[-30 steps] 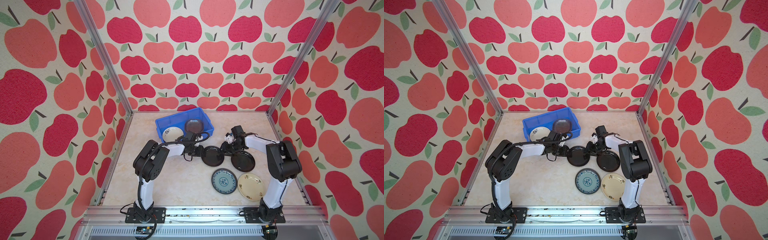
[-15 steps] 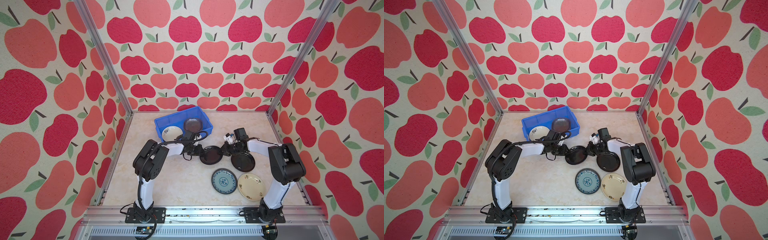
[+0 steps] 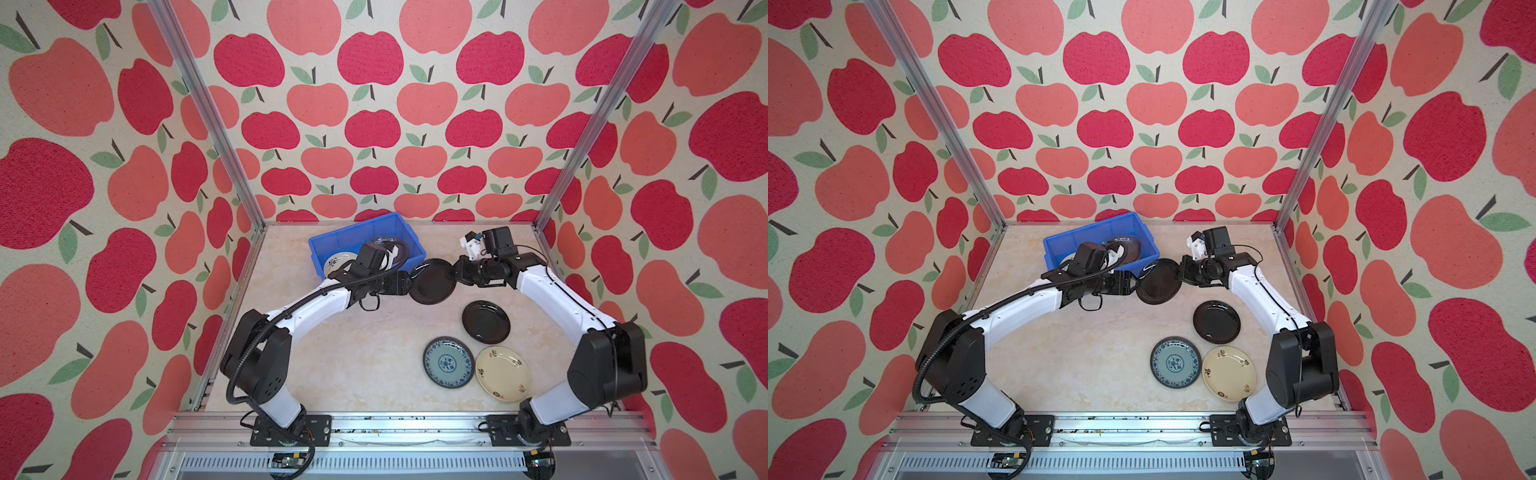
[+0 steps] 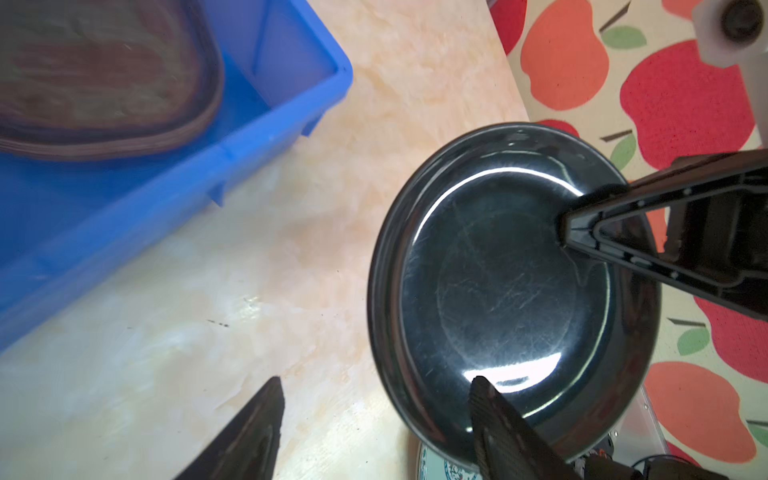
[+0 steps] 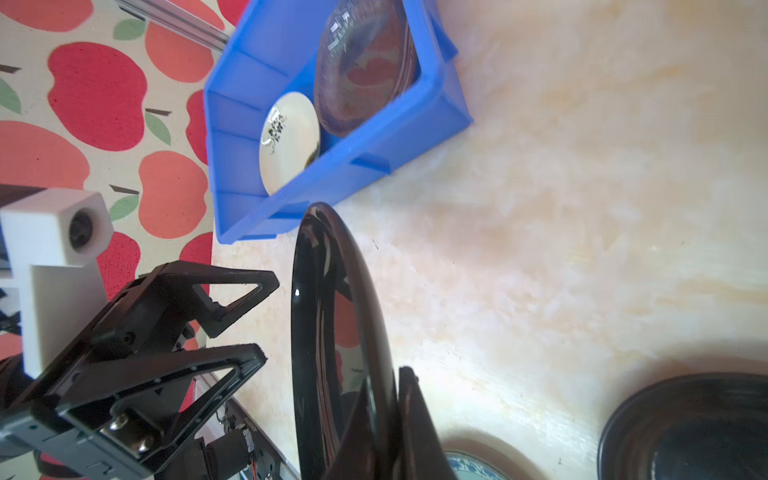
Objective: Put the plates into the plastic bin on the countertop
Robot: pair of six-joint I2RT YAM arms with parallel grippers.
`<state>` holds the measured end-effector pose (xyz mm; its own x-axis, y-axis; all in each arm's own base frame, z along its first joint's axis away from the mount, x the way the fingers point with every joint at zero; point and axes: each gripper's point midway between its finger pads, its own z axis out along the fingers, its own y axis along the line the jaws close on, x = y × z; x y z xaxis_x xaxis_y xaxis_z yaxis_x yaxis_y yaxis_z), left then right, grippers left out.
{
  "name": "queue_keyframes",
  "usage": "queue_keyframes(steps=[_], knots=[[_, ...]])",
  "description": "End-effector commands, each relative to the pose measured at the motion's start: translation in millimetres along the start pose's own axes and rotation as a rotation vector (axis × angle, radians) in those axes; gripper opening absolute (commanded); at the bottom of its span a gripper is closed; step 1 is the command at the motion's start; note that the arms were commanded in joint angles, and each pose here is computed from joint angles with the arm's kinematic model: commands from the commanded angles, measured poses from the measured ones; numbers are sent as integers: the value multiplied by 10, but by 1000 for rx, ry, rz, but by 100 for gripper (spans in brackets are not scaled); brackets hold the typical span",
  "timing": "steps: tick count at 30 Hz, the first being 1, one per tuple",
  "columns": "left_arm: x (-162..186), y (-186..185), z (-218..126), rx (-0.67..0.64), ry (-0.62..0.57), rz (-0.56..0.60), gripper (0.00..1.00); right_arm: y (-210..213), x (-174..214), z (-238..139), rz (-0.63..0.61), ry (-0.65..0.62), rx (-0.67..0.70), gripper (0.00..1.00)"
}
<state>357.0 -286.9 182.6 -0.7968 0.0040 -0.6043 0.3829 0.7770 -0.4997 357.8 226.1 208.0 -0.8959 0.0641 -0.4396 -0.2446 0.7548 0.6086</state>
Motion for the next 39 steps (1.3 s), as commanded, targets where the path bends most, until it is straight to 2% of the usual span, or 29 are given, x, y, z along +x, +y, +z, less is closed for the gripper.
queue_keyframes(steps=[1, 3, 8, 12, 15, 22, 29, 39], knots=[[-212, 513, -399, -242, -104, -105, 71, 361, -376, -53, -83, -99, -2, 0], [-291, 749, -606, -300, -153, -155, 70, 584, -601, 64, -111, -125, -43, 0], [-294, 1235, -906, -372, -215, -249, 69, 998, -972, 534, -165, -97, -122, 0], [-240, 1538, -1091, -432, -254, -301, 68, 1202, -1057, 995, -198, -13, -127, 0], [-255, 1690, -1170, -418, -294, -342, 67, 1327, -1074, 1318, -214, 6, -150, 0], [-279, 1816, -1113, -362, -327, -386, 66, 1475, -995, 1883, -202, 9, -254, 0], [-14, 2059, -774, -375, -255, -442, 61, 1411, -797, 2390, -186, 33, -285, 0], [198, 2177, -689, -383, -216, -483, 58, 1295, -638, 2801, -152, 51, -298, 0]])
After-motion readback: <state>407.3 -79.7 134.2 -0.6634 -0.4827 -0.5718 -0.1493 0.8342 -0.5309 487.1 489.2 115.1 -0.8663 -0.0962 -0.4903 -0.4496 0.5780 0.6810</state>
